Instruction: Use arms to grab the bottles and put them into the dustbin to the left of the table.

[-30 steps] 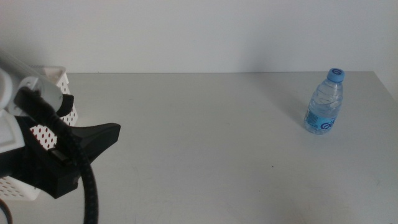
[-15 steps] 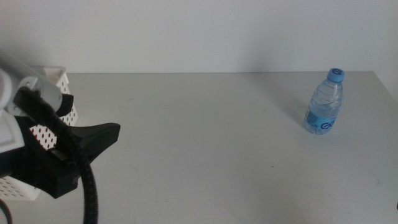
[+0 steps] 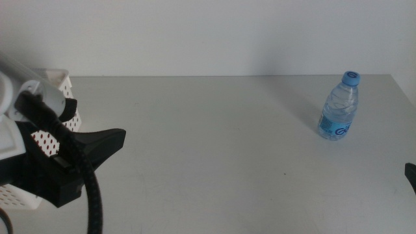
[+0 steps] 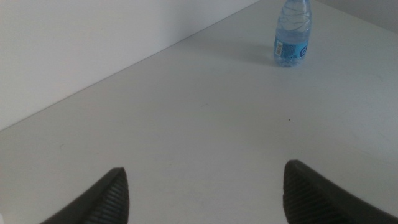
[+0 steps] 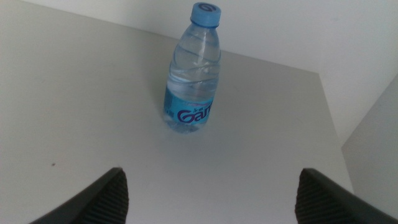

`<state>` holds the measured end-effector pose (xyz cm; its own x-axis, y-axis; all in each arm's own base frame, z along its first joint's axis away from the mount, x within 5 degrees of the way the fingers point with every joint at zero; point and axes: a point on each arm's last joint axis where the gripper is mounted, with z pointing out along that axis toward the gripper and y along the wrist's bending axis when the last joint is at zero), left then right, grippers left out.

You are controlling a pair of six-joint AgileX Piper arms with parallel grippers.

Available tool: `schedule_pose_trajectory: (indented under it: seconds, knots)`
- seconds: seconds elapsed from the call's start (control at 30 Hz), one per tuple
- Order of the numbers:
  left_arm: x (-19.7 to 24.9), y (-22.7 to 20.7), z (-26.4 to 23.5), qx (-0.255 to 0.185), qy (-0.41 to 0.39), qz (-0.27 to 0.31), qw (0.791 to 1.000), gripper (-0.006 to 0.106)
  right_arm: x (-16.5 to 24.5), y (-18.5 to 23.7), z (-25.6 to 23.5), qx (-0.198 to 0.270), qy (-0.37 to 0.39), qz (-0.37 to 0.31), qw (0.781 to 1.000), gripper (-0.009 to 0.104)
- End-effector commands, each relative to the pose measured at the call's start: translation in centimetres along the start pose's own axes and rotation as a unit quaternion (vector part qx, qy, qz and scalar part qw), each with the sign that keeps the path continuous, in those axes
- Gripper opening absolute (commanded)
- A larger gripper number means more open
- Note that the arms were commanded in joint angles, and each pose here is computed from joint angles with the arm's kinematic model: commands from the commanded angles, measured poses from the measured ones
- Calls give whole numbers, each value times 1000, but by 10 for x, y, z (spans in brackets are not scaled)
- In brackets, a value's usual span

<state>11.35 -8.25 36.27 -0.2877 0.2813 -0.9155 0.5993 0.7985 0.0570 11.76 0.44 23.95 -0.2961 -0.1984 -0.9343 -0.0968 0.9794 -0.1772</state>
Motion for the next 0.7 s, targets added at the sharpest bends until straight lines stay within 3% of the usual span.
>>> schedule_pose_trajectory:
  seconds: [0.0,0.37,0.67]
  knots:
    - [-14,0,-5,2,-52,-3,999,81,-25,-7,11,28,-81,-5,996,94]
    - [-14,0,-5,2,-52,-3,999,81,-10,-2,71,1,-57,112,992,94]
    - [-14,0,-5,2,-52,-3,999,81,2,1,110,-6,-116,170,979,94]
